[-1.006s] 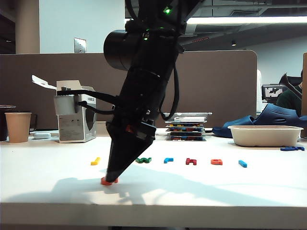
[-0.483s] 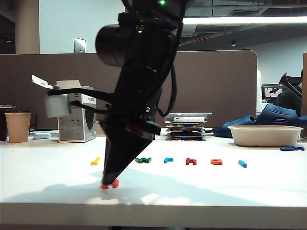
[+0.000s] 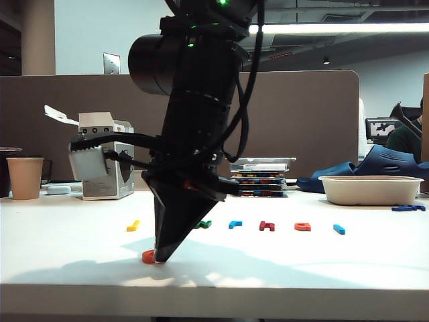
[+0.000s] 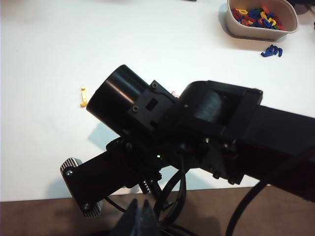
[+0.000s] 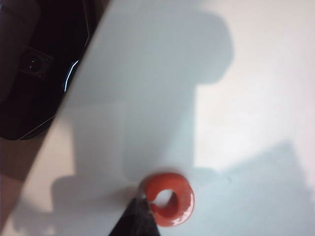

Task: Select the appropriate letters from the row of letter magnets placed on the table to arrange into the word "car".

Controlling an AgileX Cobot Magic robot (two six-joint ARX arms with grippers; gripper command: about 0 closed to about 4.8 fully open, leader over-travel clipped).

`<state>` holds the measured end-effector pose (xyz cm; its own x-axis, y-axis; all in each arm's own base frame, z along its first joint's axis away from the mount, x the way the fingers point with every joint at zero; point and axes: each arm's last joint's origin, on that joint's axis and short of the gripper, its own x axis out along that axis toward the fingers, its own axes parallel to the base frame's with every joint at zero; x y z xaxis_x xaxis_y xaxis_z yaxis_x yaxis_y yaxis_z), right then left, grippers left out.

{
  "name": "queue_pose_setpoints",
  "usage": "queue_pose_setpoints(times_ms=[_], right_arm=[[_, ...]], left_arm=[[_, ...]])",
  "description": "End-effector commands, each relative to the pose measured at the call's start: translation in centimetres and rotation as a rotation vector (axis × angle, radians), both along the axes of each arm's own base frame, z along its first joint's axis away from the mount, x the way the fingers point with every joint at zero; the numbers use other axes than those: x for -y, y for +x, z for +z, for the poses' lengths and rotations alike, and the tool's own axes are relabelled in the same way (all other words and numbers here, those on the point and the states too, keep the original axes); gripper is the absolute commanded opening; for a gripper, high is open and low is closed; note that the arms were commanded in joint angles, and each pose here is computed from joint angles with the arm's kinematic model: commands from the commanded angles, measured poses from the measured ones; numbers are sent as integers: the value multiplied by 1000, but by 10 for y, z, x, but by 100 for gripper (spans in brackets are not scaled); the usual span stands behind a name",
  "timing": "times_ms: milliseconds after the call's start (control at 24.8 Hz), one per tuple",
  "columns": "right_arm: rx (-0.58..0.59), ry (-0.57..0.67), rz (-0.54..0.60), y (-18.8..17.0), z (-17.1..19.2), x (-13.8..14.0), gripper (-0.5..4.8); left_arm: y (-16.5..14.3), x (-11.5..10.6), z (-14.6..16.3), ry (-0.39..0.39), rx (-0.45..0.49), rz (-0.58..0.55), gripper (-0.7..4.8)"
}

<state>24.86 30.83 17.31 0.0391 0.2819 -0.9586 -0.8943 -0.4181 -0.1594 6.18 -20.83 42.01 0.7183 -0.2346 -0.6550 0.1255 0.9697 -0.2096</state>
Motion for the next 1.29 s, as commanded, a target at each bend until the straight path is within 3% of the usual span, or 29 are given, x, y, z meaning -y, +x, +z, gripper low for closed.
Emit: queue_pose_setpoints(times_ms=[40,563,684,845,1288], right_arm=[[39,12,-18,5,4,1,-6],[73,18,-89,26,5,17,-6],[102,29,-198,33,6,18,-6],[152,50,-261,37,12,19,-6],[233,260,-504,44,64,32,-6]], left_arm=[[0,-1,1,-5,4,2,-5],[0,-1,1,-6,4,2,-6],[0,-1,1,-5,3,1,-5],[0,-1,1,-6,4,2,-6],[0,-1,1,-5,4,2,-5]])
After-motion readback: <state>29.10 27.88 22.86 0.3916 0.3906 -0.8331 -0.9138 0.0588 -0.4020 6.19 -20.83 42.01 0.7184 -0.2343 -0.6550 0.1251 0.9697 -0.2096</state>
